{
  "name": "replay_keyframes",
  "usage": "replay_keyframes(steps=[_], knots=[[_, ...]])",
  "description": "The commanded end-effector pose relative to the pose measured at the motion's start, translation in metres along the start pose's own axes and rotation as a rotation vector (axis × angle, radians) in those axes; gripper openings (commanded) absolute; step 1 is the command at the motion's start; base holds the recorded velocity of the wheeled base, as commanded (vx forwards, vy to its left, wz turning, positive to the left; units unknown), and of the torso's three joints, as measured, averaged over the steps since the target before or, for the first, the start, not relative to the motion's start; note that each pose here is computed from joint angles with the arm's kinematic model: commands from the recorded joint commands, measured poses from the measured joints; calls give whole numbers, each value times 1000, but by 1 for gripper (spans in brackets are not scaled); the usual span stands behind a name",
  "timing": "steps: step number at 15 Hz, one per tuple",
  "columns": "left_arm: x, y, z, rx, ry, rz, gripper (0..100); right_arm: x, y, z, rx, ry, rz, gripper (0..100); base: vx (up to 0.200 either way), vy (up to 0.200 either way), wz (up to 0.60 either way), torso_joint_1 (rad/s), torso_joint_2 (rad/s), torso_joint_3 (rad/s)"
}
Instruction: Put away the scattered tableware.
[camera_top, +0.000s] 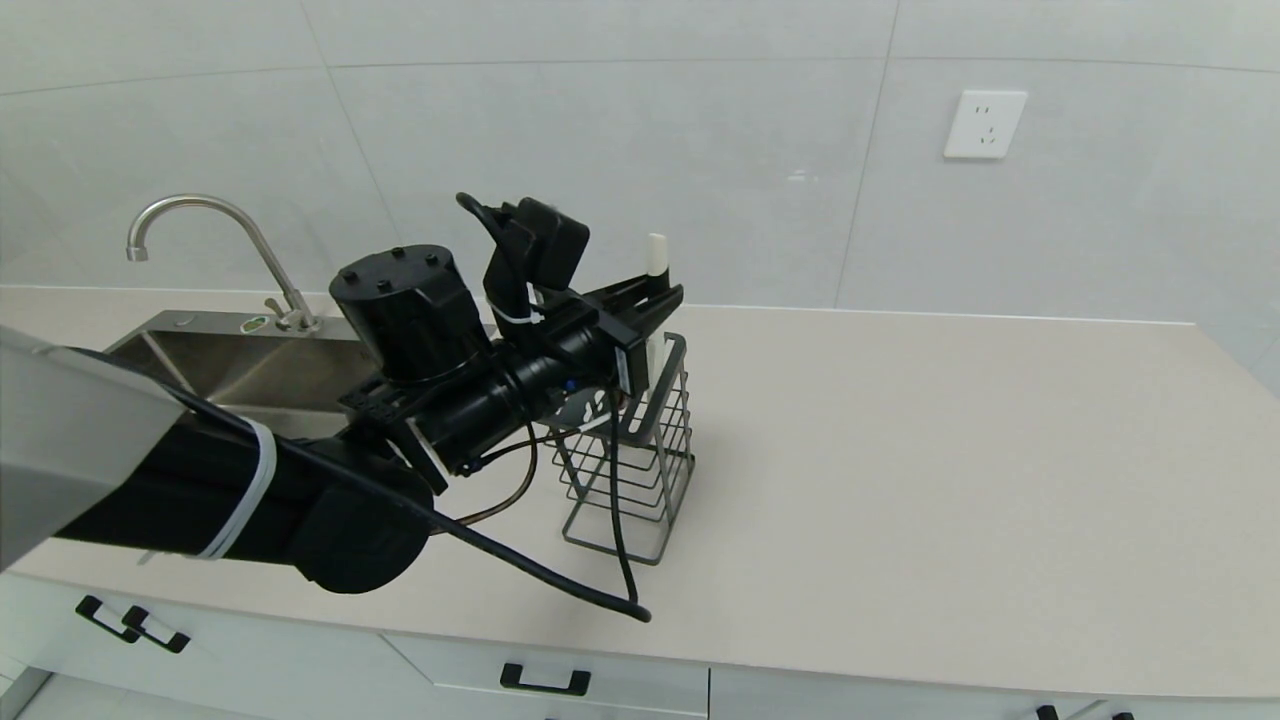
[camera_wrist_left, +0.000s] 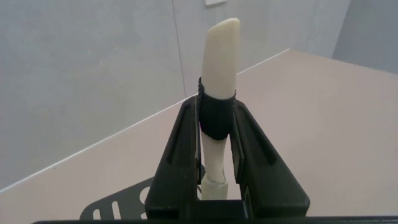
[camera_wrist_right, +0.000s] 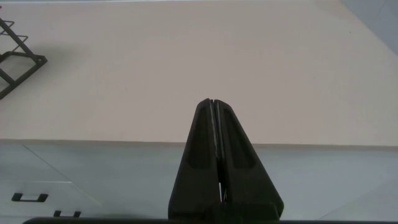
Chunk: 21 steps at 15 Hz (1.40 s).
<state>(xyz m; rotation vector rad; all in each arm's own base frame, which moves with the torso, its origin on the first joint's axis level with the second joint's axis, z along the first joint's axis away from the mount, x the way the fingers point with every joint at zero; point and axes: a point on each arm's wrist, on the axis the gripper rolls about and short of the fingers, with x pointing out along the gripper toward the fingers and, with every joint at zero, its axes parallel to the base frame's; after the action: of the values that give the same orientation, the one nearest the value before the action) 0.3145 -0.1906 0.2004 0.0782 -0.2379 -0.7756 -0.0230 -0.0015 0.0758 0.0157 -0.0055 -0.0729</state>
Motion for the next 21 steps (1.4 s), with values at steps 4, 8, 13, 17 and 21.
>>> replay_keyframes(steps=[4,8,13,17,21], knots=[[-4,-2,-6,-6,20,-2,0,0,0,0,0,0,1,0,0,0,0,0,0,0],[-8,-3,-11,-11,35,-6,0,0,0,0,0,0,-1,0,0,0,0,0,0,0],[-10,-4,-16,-15,51,-7,0,0,0,0,0,2,-1,0,0,0,0,0,0,0],[-11,-5,-20,-20,67,-9,0,0,0,0,0,2,-1,0,0,0,0,0,0,0],[-10,-5,-24,-23,77,-10,0,0,0,0,0,0,-1,0,0,0,0,0,0,0]])
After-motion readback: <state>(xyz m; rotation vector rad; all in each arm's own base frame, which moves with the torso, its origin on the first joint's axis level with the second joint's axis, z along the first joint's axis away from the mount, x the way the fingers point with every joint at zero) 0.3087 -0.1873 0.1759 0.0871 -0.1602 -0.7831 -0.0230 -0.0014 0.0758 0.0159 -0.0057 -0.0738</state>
